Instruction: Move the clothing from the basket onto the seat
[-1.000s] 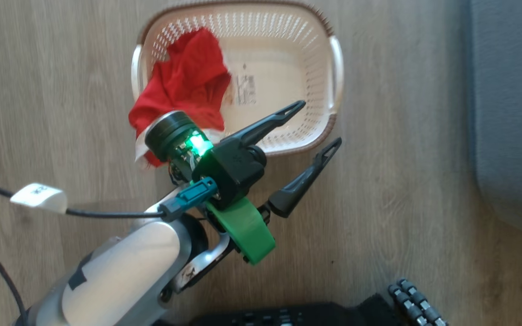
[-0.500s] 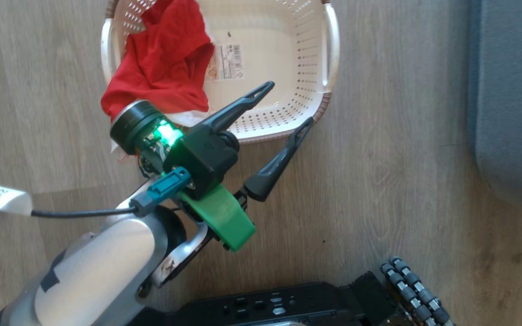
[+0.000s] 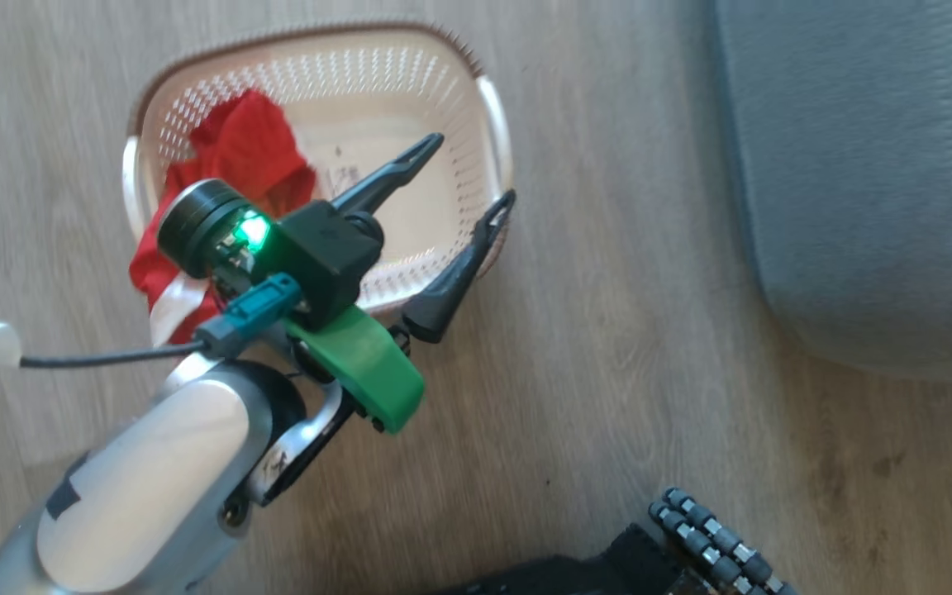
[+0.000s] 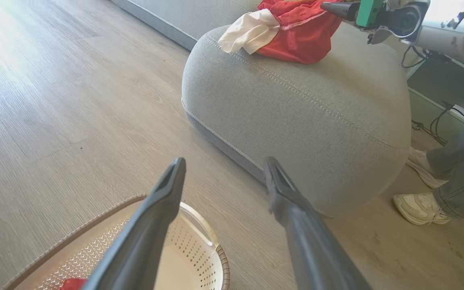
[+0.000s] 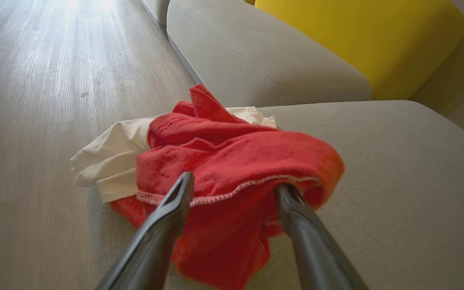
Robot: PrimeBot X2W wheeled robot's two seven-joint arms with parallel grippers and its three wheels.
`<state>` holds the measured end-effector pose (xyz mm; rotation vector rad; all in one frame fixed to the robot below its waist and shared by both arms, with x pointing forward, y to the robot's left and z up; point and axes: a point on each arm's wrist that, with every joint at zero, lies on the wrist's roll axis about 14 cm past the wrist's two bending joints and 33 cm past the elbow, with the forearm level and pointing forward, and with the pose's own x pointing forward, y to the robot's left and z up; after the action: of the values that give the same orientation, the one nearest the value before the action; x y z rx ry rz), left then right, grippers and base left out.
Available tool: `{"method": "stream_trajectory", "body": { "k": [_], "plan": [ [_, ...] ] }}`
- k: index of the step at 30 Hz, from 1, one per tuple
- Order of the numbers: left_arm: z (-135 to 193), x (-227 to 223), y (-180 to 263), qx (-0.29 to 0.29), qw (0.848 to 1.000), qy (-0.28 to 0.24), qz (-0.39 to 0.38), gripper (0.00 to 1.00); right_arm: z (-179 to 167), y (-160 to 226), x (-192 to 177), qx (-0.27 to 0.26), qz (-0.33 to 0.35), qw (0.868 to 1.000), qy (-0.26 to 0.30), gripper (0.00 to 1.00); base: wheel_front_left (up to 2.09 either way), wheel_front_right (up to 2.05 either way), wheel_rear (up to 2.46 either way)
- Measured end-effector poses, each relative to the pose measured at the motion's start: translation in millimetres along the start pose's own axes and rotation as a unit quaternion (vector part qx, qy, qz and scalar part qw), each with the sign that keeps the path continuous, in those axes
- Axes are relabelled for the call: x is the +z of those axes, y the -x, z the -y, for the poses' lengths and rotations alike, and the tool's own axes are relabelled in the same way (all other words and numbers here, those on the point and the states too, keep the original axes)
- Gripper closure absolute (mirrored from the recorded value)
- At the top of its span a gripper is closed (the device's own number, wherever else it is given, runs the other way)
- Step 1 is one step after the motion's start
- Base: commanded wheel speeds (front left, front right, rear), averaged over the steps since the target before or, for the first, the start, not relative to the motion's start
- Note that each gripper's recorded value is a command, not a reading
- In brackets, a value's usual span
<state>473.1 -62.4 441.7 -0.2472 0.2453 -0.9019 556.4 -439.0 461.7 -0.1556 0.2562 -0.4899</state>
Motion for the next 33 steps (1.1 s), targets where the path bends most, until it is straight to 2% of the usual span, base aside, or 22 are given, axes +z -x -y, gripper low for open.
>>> {"method": "stream_trajectory", "body": {
  "k": [4,8,15,18,20,23,28,33],
  "plan": [
    [6.3,16.9,1.3,0.010,1.000,-0.004,0.015,0.00,8.8,35.3,7.6,0.023,0.022,1.000,0.001,0.00,0.00,0.00,0.00],
    [14.9,29.0,7.2,0.017,0.999,-0.007,0.027,0.00,8.5,73.5,31.1,0.053,0.067,0.996,-0.002,0.00,0.00,0.00,0.00],
    [16.0,48.6,26.8,0.050,0.997,-0.023,0.053,0.00,-11.7,135.3,59.8,0.106,0.126,0.986,-0.021,0.00,0.00,0.00,0.00],
    [2.5,55.4,43.5,0.087,0.994,-0.026,0.066,0.00,-40.7,158.2,62.9,0.143,0.137,0.979,-0.054,0.00,0.00,0.00,0.00],
    [-12.8,56.4,58.9,0.123,0.989,-0.033,0.070,0.00,-67.5,174.5,64.8,0.176,0.143,0.972,-0.067,0.00,0.00,0.00,0.00],
    [-43.2,52.4,107.0,0.207,0.975,-0.031,0.077,0.00,-105.1,208.5,64.9,0.224,0.152,0.959,-0.080,0.00,0.00,0.00,0.00],
    [-62.7,48.5,159.1,0.282,0.955,-0.032,0.091,0.00,-131.9,242.6,56.8,0.259,0.154,0.949,-0.088,0.00,0.00,0.00,0.00],
    [-71.6,40.0,201.3,0.330,0.939,-0.043,0.089,0.00,-138.1,263.1,46.2,0.272,0.164,0.946,-0.072,0.00,0.00,0.00,0.00]
  ]
}}
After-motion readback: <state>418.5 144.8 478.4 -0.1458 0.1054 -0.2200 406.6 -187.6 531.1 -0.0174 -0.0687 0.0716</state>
